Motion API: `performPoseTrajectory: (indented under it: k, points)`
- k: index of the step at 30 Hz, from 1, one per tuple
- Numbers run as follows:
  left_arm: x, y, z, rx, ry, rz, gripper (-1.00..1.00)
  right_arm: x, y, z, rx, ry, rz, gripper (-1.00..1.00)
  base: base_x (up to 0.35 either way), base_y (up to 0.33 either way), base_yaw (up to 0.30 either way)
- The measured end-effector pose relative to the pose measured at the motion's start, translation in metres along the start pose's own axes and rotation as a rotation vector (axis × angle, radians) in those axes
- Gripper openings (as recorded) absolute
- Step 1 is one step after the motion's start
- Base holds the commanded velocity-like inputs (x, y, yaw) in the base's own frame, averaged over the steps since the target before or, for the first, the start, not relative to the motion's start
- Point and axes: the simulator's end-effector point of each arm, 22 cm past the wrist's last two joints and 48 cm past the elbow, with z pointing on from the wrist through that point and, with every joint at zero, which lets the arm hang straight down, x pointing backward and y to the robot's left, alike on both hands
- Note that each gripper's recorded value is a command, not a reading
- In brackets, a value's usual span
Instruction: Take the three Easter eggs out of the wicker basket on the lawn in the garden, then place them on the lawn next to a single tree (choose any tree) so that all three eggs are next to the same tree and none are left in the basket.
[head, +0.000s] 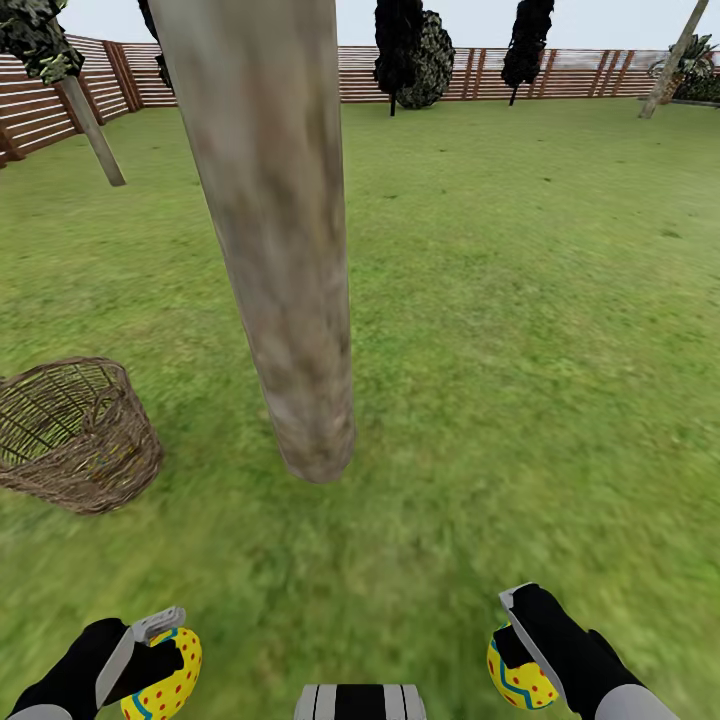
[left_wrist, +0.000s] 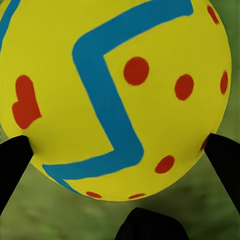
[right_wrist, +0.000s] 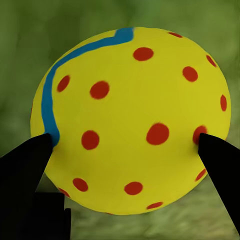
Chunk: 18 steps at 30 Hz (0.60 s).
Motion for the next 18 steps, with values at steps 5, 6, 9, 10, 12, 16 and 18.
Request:
performPoseTrajectory:
  k: [5, 6, 9, 10, 12, 16, 18]
  points:
    - [-0.0009, 0.0006, -0.0003, 0.002, -0.002, -0.003, -1.0, 0.0, -0.0002, 0.0, 0.001, 0.0, 0.0, 1.0, 0.0, 0.0, 0.0]
    - [-0.0011, 0.0007, -0.0003, 0.002, -0.003, -0.004, -1.0, 0.0, -0.0002, 0.0, 0.001, 0.0, 0.0, 1.0, 0.0, 0.0, 0.0]
    - [-0.0017, 0.0035, -0.0007, 0.0, -0.004, -0.008, 1.0, 0.0006, -0.0026, 0.0002, 0.004, 0.001, 0.001, 1.0, 0.0, 0.0, 0.0]
    - [-0.0018, 0.0035, -0.0008, 0.0, -0.003, -0.009, 1.0, 0.0006, -0.0024, 0.0002, 0.004, 0.001, 0.001, 1.0, 0.0, 0.0, 0.0]
    - [-0.0011, 0.002, -0.0005, 0.002, -0.002, -0.008, 1.0, 0.0005, -0.0023, 0.0002, 0.004, 0.001, 0.001, 1.0, 0.0, 0.0, 0.0]
    - [-0.0006, 0.0012, -0.0003, 0.003, -0.001, -0.009, 1.0, 0.0007, -0.0022, 0.0003, 0.004, 0.001, 0.001, 1.0, 0.0, 0.0, 0.0]
    - [-0.0003, 0.001, -0.0001, 0.003, 0.0, -0.009, 1.0, 0.0007, -0.0023, 0.0003, 0.004, 0.001, 0.001, 1.0, 0.0, 0.0, 0.0]
